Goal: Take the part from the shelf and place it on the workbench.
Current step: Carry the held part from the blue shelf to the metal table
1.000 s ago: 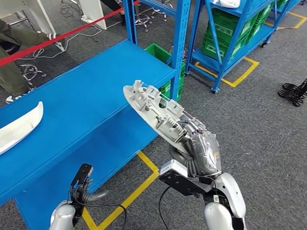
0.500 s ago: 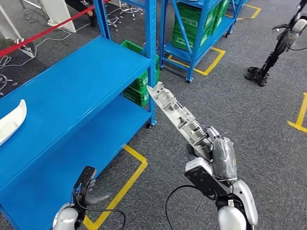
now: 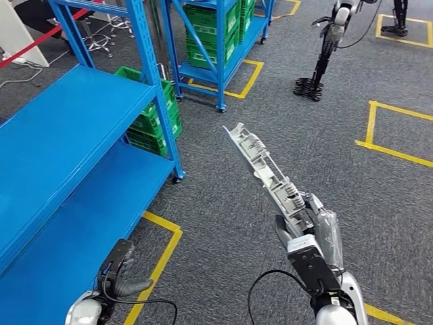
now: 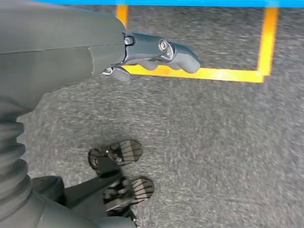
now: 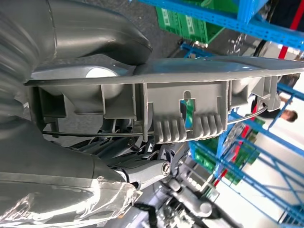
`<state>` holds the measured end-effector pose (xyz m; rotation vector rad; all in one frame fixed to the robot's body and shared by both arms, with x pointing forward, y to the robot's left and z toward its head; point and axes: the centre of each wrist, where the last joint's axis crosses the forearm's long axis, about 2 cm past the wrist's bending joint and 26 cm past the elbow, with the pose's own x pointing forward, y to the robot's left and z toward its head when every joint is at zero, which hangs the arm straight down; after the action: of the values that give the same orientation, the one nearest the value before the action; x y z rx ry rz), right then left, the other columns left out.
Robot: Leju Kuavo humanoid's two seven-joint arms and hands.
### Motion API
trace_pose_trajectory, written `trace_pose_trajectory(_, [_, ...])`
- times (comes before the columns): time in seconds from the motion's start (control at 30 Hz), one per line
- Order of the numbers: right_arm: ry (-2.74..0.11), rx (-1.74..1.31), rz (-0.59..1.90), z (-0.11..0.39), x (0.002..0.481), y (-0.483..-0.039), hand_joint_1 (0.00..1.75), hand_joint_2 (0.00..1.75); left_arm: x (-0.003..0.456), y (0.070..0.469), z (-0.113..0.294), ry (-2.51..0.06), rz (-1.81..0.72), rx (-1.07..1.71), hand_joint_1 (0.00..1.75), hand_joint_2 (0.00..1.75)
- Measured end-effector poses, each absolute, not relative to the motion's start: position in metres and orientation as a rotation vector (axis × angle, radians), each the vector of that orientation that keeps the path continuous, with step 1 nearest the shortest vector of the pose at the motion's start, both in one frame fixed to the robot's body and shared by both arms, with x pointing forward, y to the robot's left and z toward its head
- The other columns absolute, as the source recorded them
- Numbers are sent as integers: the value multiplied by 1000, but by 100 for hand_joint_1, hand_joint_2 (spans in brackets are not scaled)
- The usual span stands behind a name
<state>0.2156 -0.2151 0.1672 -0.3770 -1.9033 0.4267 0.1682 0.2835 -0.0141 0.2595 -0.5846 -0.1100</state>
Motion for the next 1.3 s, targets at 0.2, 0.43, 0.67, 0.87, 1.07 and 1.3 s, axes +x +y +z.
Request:
trace_pose_trajectory(0.2, [-1877, -365, 418, 155, 206, -215, 175, 175, 168, 288, -14, -588, -100, 256, 0, 175])
trace_pose_trajectory(0.43, [-1853, -360, 417, 149, 204, -215, 175, 175, 165, 291, -16, -581, -84, 261, 0, 175])
trace_pose_trajectory(0.67, [-1843, -328, 351, 144, 201, -218, 175, 175, 167, 290, -15, -588, -86, 249, 0, 175])
trace_pose_trajectory(0.87, [-1834, -332, 311, 141, 198, -224, 175, 175, 163, 289, -14, -550, -24, 240, 0, 175])
trace_pose_trajectory(1.07, [-1853, -330, 275, 143, 195, -227, 175, 175, 166, 287, -9, -557, -31, 244, 0, 175])
trace_pose_trajectory(1.3, [-1923, -339, 270, 154, 193, -230, 175, 175, 167, 287, -8, -565, -42, 246, 0, 175])
